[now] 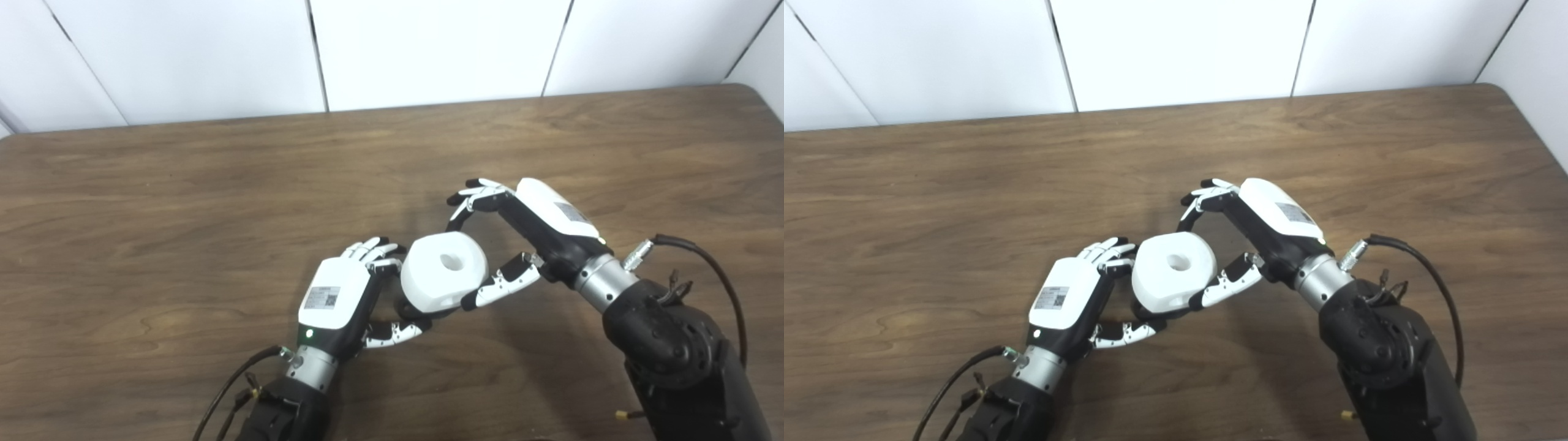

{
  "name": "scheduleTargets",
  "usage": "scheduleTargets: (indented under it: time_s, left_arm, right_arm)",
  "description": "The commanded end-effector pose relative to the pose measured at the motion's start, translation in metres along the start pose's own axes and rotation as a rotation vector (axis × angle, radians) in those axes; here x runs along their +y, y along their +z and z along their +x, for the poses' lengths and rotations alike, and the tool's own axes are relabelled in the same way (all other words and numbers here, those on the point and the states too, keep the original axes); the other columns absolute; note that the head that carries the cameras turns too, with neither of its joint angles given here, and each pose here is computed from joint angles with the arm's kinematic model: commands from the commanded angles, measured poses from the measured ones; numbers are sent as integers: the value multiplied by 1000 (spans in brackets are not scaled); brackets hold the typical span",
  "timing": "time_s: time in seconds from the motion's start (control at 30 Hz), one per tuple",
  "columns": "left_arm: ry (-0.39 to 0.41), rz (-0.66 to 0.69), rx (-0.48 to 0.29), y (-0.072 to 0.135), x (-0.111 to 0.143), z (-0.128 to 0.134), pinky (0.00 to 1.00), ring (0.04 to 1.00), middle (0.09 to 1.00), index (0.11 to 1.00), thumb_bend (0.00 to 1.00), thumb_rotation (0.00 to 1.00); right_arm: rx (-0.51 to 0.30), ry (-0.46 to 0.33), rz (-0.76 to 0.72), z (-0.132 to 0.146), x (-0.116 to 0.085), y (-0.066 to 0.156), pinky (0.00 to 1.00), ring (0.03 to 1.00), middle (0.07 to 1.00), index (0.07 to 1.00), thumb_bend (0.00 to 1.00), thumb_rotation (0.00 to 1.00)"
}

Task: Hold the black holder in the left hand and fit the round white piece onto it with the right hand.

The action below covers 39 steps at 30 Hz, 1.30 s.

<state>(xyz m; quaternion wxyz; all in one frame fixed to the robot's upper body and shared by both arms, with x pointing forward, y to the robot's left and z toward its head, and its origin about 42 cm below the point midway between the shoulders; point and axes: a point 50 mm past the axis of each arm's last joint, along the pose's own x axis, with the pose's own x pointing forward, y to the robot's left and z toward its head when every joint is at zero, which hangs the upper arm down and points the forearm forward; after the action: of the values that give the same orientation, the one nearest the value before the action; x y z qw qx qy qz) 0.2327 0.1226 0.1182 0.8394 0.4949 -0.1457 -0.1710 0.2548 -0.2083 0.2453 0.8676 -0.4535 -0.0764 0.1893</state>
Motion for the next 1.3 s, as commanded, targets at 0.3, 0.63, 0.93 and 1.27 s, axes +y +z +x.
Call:
scheduleTargets:
  time_s: [0.3, 0.63, 0.93, 1.27]
  left_arm:
    - [-58, 31, 6, -1, -7, -4, 876, 886, 816, 488, 520, 49]
    - [-57, 26, 5, 0, -7, -3, 877, 886, 817, 488, 520, 48]
    - [-57, 26, 7, 1, -7, -3, 879, 887, 817, 488, 520, 49]
    - [-61, 29, 7, -1, -7, -3, 884, 889, 817, 488, 520, 48]
  right_arm:
    - [-22, -18, -37, 0, -6, 0, 785, 935, 818, 484, 522, 131]
    - [-61, -21, -55, 6, 7, 8, 813, 925, 810, 483, 523, 132]
    - [-79, -28, -67, 10, 5, 13, 825, 928, 808, 482, 524, 134]
    - [-79, -44, -72, 9, -4, 12, 806, 944, 816, 483, 523, 132]
